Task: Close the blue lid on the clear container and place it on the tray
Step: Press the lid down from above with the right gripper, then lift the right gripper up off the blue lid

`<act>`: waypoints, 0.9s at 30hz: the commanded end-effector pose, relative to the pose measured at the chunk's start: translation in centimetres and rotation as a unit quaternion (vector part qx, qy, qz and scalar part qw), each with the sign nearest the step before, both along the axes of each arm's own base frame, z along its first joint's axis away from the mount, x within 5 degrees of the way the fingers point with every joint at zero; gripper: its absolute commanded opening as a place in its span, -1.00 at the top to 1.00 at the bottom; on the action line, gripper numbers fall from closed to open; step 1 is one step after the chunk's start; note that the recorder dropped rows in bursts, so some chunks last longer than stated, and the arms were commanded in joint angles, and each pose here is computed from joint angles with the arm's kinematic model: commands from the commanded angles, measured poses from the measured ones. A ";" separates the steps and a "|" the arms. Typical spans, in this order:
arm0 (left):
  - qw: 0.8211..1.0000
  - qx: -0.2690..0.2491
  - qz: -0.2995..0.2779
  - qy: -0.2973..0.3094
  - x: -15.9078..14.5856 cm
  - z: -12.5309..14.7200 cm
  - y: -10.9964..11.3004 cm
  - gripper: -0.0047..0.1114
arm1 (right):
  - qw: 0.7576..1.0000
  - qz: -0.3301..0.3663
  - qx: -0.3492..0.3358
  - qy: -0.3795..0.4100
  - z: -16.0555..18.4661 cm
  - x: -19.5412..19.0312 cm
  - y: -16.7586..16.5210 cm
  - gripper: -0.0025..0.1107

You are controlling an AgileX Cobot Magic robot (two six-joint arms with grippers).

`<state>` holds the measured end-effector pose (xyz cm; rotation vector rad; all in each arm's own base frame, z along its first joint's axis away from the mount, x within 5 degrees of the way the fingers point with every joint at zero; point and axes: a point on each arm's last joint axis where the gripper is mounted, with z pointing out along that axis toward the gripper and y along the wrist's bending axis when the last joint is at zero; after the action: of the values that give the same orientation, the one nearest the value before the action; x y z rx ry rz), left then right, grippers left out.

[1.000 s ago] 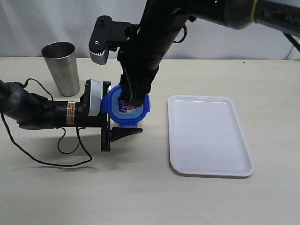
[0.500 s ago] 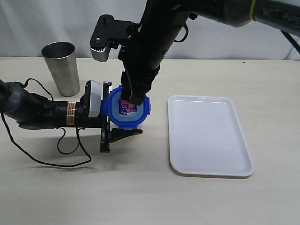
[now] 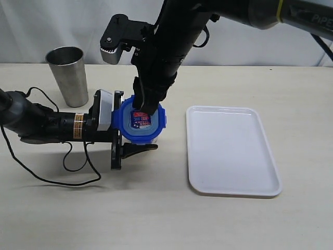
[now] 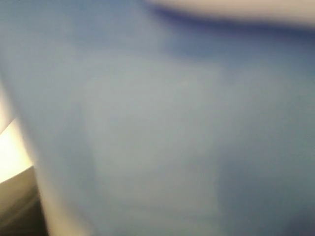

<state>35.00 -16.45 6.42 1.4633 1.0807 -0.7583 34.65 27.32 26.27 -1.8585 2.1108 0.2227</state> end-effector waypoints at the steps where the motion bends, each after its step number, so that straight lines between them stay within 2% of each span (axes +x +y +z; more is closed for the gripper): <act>1: 0.999 0.019 0.014 0.038 -0.1 -0.7 0.1 0.92 | 0.993 0.003 -0.076 0.085 -5.4 -0.5 -0.6 0.43; 18: 0.999 0.019 0.015 0.039 -0.1 -0.7 0.1 0.92 | 0.989 0.005 -0.092 0.116 -7.3 -1.4 -1.0 0.43; 21: 0.999 0.018 0.016 0.047 -0.1 -0.7 0.1 0.92 | 0.991 0.002 -0.097 0.096 -6.4 -1.0 -1.1 0.43; 27: 0.996 0.009 0.034 0.078 0.1 -0.7 0.2 0.92 | 0.993 -0.050 -0.101 0.028 -2.9 0.3 -1.4 0.43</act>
<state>34.89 -16.32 6.30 1.4776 1.0895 -0.7746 34.16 26.96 26.15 -1.7875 2.2100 0.2265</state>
